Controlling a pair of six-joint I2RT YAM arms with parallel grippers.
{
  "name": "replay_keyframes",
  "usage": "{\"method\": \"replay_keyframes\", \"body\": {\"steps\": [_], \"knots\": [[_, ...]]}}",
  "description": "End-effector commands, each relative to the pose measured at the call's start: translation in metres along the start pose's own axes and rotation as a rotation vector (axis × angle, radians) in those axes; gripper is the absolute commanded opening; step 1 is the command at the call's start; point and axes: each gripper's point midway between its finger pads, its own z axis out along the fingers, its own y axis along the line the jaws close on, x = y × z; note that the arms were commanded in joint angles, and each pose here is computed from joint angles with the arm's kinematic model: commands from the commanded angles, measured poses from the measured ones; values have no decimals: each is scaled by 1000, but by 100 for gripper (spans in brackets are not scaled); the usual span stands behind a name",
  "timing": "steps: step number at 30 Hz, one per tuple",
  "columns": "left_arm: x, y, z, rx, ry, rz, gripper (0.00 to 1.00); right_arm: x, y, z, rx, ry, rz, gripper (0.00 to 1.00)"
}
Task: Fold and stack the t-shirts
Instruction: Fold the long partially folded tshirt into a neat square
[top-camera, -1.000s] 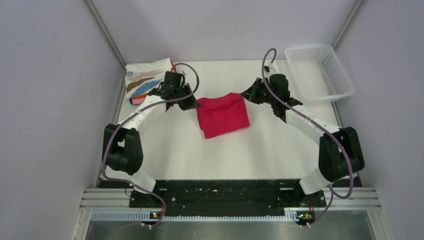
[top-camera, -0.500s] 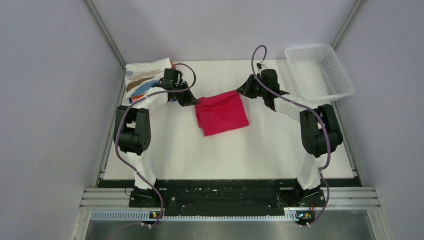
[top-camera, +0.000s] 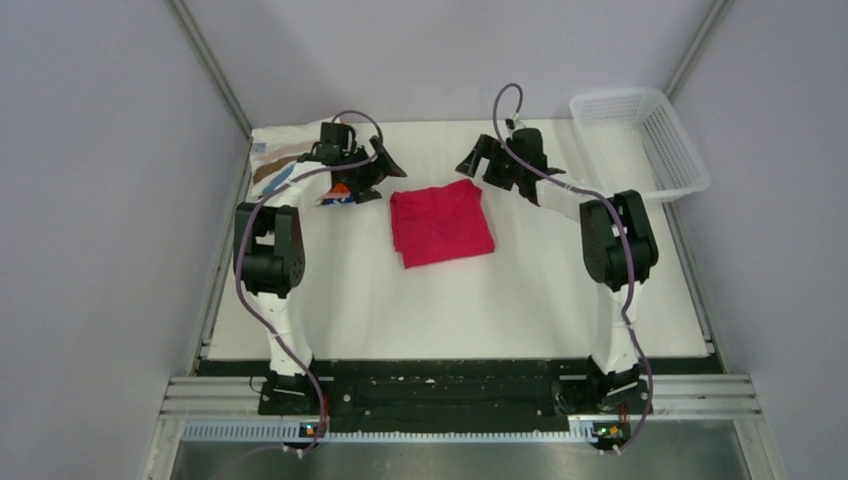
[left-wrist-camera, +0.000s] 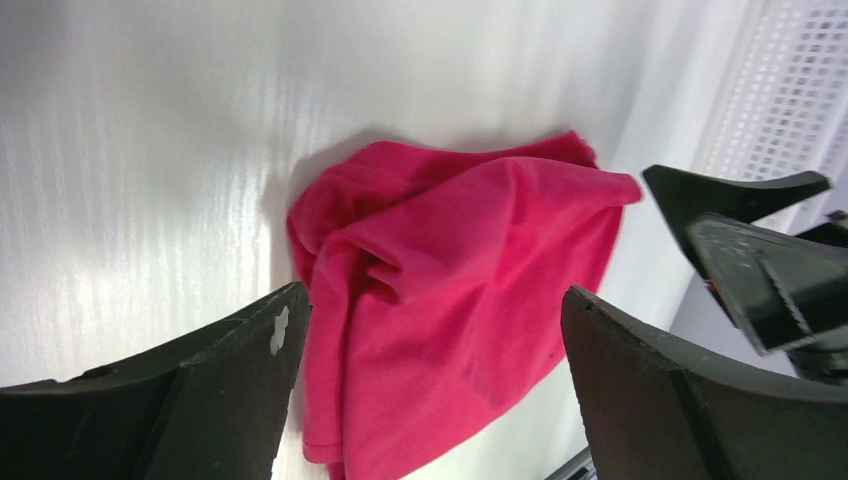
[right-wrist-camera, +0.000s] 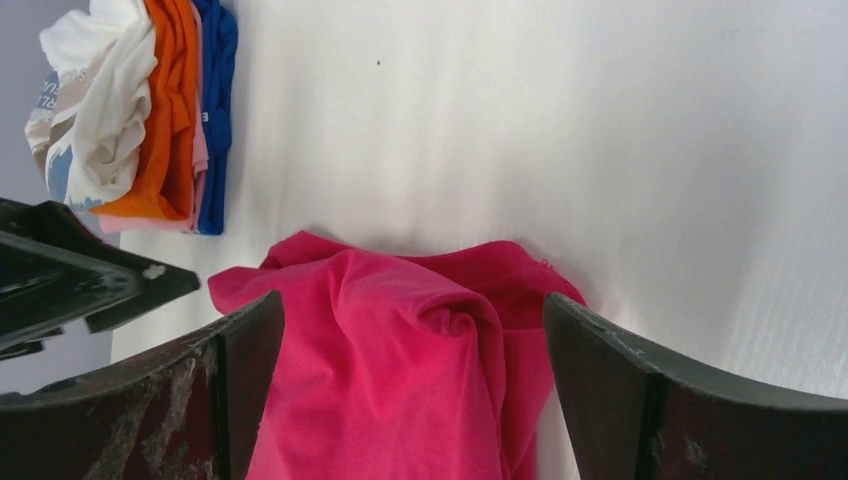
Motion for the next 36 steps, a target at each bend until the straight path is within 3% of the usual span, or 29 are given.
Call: {"method": "replay_keyframes", "body": {"steps": [1, 7, 12, 16, 20, 25, 31, 36], "knots": [[-8, -59, -41, 142, -78, 89, 99, -23, 23, -37, -16, -66, -59, 99], [20, -77, -20, 196, 9, 126, 99, 7, 74, -60, -252, -11, -45, 99], [5, -68, 9, 172, -28, 115, 99, 18, 92, -41, -361, 48, 8, 99], [2, -61, 32, 165, 8, 89, 99, 18, 77, -13, -334, 59, 46, 99], [-6, -23, 53, 56, -15, 46, 99, 7, 42, 21, -278, 14, 117, 99], [0, 9, 75, 11, 35, -14, 99, 38, -16, 51, -173, 64, 226, 99], [22, 27, 81, -7, 89, -45, 99, 79, -57, 42, -38, 95, 254, 99], [60, 26, 60, 18, 114, -15, 99, 103, -42, 14, -82, 134, 245, 99]]}}
